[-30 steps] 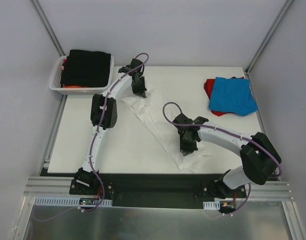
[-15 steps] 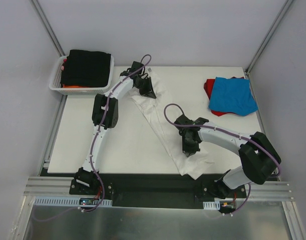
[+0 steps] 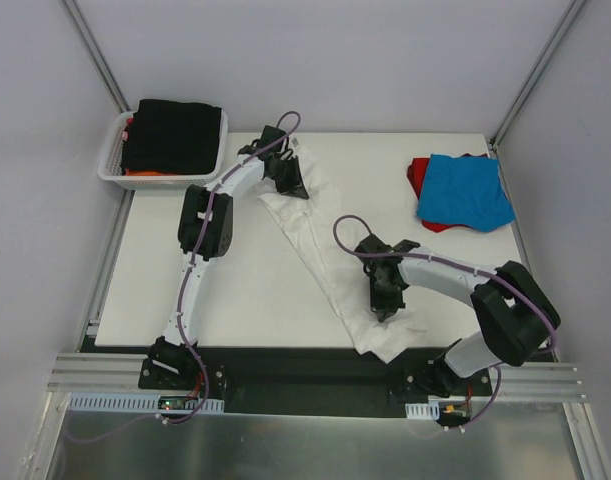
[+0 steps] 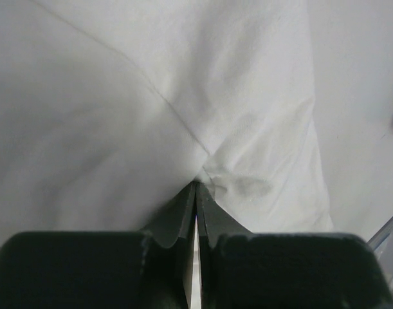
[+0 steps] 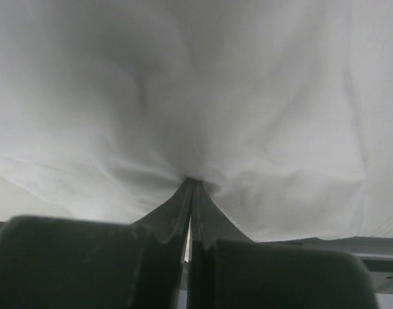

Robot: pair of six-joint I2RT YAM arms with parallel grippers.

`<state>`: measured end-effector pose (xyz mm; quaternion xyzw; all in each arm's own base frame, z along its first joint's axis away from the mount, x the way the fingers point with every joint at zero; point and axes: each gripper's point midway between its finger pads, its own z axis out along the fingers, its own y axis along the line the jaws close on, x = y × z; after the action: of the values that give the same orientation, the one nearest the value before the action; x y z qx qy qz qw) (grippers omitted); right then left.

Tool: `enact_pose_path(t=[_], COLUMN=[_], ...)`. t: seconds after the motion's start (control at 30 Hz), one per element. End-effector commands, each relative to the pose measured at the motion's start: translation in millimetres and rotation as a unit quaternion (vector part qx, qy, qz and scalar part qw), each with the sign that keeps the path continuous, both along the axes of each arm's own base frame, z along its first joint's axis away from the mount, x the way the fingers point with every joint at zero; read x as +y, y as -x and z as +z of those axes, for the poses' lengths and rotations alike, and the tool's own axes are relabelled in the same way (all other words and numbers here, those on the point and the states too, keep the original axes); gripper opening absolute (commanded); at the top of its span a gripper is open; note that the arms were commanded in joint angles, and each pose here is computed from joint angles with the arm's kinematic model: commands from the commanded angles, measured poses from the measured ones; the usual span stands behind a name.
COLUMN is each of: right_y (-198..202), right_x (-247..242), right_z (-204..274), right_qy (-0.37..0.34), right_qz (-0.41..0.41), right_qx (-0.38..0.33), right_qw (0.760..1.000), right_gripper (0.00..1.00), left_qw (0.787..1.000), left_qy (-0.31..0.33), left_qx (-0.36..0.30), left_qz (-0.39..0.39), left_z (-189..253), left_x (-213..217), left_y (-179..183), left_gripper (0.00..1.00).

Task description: Fold and stack the t-shirts

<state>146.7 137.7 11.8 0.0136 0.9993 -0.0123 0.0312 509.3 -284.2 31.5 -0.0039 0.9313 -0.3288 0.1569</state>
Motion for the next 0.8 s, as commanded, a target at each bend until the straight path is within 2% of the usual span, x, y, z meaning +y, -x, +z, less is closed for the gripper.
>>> enact_pose_path(t=[0.0,0.2,0.5,0.77], right_y=[12,30,54,64], right_x=[58,108,158,177], right_z=[-15,-4,3,0], right_qy=[-0.075,-0.126,-0.135,-0.133], right_qz=[0.042,0.098,0.139,0.158], right_qx=[0.021,0.045,0.047,0.051], right_qw=[0.996,0.986,0.980,0.977], right_gripper=[0.01,0.01,0.01,0.01], left_qw=[1.000,0.999,0.998,0.998], left_qy=[-0.018,-0.028,-0.048,-0.045], left_qx=[-0.009,-0.003,-0.013,-0.017], left_qz=[0.019,0.027,0.027,0.032], left_z=[9,-4,-25,-27], left_x=[8,10,16,16], left_y=[-6,-9,-21,-27], left_gripper=[0.00,0.00,0.00,0.00])
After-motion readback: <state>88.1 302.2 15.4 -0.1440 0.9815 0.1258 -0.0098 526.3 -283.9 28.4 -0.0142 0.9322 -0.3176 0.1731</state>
